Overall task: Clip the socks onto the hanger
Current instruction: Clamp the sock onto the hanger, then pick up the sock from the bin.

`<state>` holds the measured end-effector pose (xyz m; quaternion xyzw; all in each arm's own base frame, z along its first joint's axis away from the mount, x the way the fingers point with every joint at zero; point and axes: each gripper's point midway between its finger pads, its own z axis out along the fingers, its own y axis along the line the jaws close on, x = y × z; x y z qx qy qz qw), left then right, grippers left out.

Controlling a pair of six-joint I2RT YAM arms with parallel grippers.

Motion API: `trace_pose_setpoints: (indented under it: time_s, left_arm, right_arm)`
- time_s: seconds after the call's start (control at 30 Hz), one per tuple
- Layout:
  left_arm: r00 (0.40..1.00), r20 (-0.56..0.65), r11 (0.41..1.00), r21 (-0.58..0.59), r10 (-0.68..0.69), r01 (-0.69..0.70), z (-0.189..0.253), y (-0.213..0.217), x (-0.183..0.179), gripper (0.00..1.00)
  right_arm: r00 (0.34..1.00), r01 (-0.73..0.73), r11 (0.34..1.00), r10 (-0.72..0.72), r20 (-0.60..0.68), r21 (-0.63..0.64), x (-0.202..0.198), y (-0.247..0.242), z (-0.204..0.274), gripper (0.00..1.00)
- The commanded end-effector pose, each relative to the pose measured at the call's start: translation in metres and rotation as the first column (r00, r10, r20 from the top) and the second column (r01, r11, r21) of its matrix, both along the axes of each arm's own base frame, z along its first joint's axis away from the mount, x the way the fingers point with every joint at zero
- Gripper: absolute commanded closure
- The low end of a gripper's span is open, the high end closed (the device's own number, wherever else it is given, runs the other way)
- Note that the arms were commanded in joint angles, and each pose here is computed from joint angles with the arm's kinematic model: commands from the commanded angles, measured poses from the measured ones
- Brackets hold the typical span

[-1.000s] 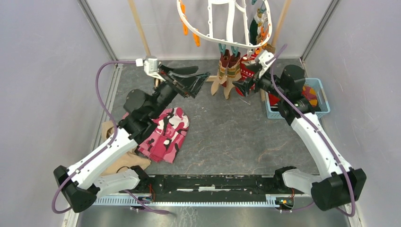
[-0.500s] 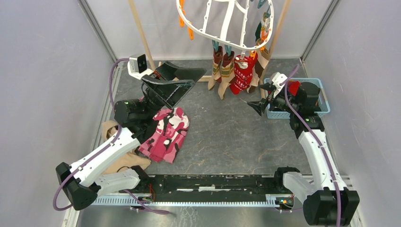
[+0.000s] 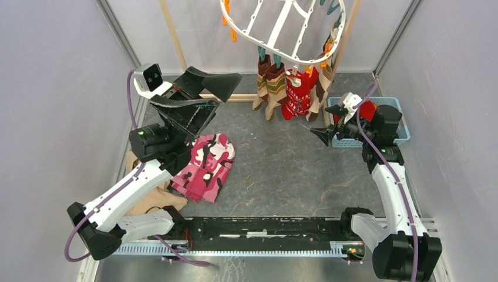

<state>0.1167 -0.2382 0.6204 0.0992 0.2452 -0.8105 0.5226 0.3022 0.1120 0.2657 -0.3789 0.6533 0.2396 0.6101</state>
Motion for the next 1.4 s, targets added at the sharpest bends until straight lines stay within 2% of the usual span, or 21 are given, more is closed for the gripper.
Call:
trace_pose_setpoints:
  time_s: [0.0,0.4,0.57,1.37]
  left_arm:
    - [0.999,0.033,0.997,-0.068,-0.024,0.026,0.022,0.011,-0.009,0.0]
    - [0.999,0.035,0.999,-0.029,0.03,-0.029,0.021,0.011,-0.009,0.0]
    - [0.998,0.031,0.997,-0.048,0.06,-0.058,0.023,0.019,-0.009,0.0]
    - [0.997,0.062,0.999,-0.013,0.042,-0.041,0.022,0.013,-0.014,0.0]
  right_arm:
    - [0.999,-0.013,1.0,0.013,0.052,0.005,-0.002,0.0,0.01,0.02]
    - [0.999,-0.016,1.0,0.015,0.039,0.007,-0.001,-0.001,0.004,0.02]
    - [0.999,-0.011,1.0,0.011,0.042,0.005,-0.001,-0.003,0.004,0.02]
    - [0.999,-0.015,1.0,0.015,0.029,0.004,0.0,-0.004,0.0,0.02]
